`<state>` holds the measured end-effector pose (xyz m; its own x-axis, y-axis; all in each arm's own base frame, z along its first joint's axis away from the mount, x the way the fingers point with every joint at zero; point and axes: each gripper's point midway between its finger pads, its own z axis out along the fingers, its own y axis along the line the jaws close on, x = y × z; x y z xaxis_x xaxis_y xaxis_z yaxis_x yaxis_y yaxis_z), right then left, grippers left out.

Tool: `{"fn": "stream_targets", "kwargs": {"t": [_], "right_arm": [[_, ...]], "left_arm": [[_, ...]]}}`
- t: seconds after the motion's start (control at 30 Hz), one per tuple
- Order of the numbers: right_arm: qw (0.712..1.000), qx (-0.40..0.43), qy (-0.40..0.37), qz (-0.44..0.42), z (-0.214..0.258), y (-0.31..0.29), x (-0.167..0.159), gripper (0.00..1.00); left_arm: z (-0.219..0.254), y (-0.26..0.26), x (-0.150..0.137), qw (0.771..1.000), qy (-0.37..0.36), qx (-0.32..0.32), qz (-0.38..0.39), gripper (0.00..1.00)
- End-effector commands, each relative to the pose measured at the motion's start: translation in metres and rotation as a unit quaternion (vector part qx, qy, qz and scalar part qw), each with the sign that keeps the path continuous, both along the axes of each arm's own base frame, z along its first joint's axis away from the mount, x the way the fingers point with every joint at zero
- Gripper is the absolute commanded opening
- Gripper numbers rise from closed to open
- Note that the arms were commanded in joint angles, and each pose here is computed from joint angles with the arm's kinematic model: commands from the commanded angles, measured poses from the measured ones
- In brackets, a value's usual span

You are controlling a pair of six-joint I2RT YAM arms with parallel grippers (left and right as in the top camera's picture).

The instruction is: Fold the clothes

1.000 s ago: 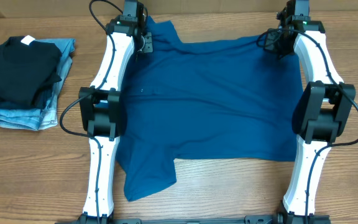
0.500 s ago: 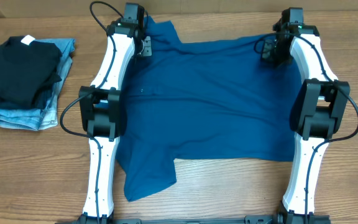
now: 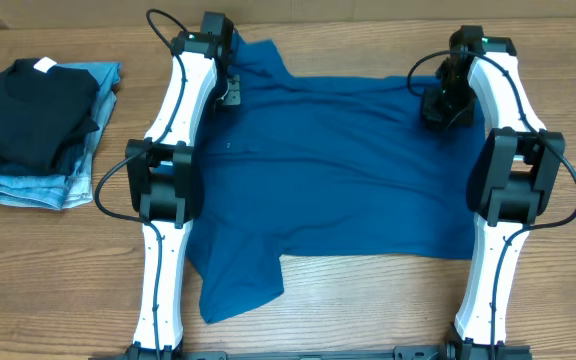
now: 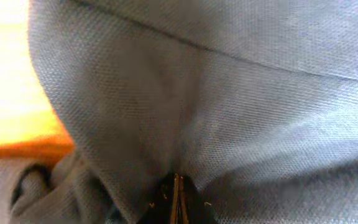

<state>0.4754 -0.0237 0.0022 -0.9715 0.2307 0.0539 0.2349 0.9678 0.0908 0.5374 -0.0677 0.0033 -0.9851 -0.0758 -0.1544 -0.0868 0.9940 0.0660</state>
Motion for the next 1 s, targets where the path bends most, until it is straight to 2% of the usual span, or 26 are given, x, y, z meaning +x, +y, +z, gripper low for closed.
{"fn": "stream_targets", "kwargs": {"t": [0.0,0.07,0.17,0.23,0.27,0.33,0.37,0.4,0.5,0.63,0.7,0.8,0.97], "right_arm": [[0.999,-0.014,0.044,-0.001,-0.023,-0.005,-0.018,0.04],[1.000,-0.017,0.015,0.001,-0.012,-0.006,-0.003,0.04],[0.997,-0.024,-0.068,-0.001,0.032,-0.010,0.038,0.04],[0.989,-0.030,-0.143,-0.002,0.072,-0.013,0.070,0.04],[0.985,-0.032,-0.171,-0.003,0.089,-0.014,0.081,0.04],[0.982,-0.034,-0.187,-0.003,0.098,-0.014,0.087,0.04],[0.981,-0.034,-0.191,-0.003,0.099,-0.014,0.088,0.04],[0.982,-0.034,-0.188,-0.003,0.097,-0.014,0.087,0.04],[0.984,-0.031,-0.175,-0.003,0.093,-0.013,0.082,0.04],[0.987,-0.027,-0.159,-0.002,0.090,-0.012,0.074,0.04],[0.987,-0.001,-0.161,0.003,0.091,-0.002,0.074,0.04],[0.978,0.062,-0.185,0.079,0.097,0.024,0.079,0.04],[0.969,0.063,-0.191,0.145,0.087,0.041,0.080,0.04]], "left_arm": [[-0.031,0.025,-0.026,0.996,0.061,0.060,0.016,0.04],[-0.023,0.024,-0.019,0.997,0.044,0.057,0.017,0.04],[0.017,0.019,0.013,0.998,-0.027,0.045,0.019,0.04],[0.060,0.014,0.039,0.994,-0.099,0.030,0.021,0.04],[0.085,0.007,0.051,0.990,-0.136,0.011,0.018,0.11],[0.112,-0.005,0.060,0.985,-0.173,-0.022,0.006,0.16],[0.123,-0.013,0.063,0.982,-0.186,-0.044,-0.013,0.21],[0.138,-0.033,0.065,0.974,-0.202,-0.079,-0.072,0.32],[0.142,-0.053,0.062,0.963,-0.204,-0.089,-0.151,0.41],[0.139,-0.076,0.055,0.945,-0.198,-0.046,-0.257,0.63],[0.137,-0.083,0.055,0.939,-0.198,-0.022,-0.279,0.70],[0.126,-0.094,0.052,0.939,-0.189,-0.025,-0.285,0.72],[0.104,-0.089,0.041,0.958,-0.148,-0.040,-0.243,0.68]]}}
